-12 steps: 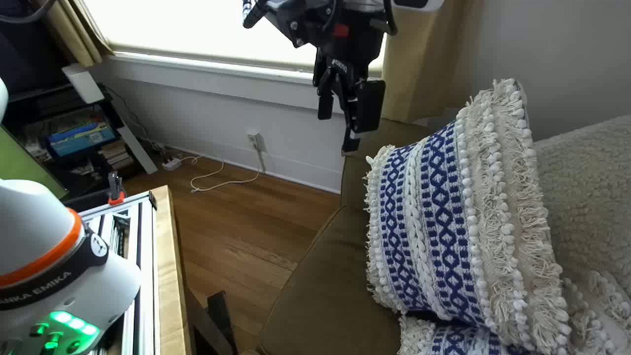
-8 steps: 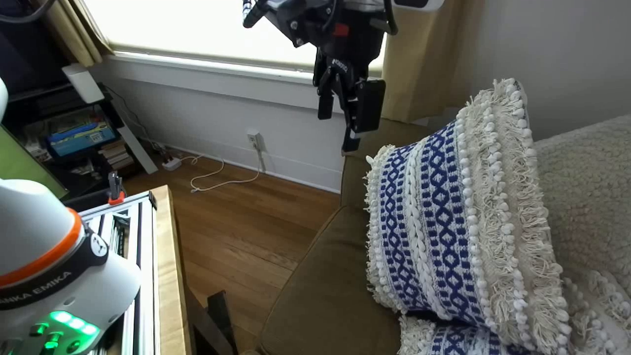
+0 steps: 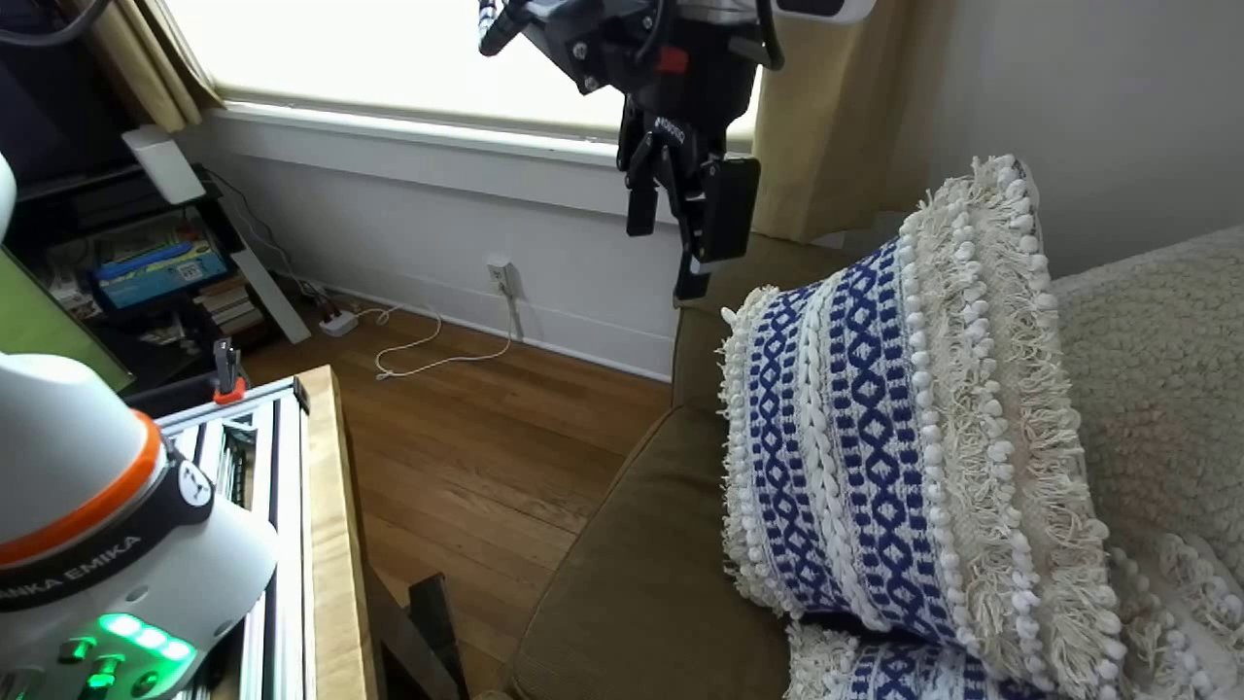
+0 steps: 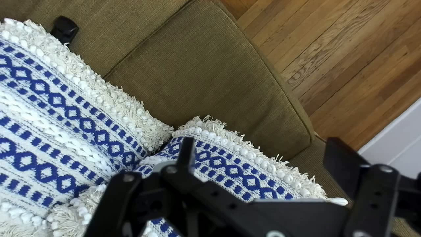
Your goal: Move the white and blue pillow on the right slightly to the right
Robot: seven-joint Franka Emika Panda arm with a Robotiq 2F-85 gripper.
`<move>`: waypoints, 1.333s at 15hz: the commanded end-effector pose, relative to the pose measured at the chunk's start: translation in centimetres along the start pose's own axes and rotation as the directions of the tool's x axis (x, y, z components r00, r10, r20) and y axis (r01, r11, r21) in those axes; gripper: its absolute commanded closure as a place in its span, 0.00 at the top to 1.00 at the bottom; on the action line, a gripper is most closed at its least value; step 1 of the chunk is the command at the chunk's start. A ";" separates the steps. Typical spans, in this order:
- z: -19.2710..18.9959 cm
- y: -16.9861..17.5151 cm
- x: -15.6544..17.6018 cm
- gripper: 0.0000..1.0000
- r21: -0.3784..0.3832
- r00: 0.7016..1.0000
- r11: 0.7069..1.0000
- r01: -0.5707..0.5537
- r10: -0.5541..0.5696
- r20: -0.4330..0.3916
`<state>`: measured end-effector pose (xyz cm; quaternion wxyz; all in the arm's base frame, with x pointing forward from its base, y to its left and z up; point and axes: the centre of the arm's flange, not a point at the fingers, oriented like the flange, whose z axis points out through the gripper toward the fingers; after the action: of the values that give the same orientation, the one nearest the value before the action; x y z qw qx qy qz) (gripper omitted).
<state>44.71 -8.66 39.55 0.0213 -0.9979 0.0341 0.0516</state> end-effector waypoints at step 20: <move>8.0 16.7 17.4 1.00 -0.219 0.827 0.809 0.545 -0.477 0.297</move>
<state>57.03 -21.76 31.32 -0.1376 -0.9627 -0.1857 0.1406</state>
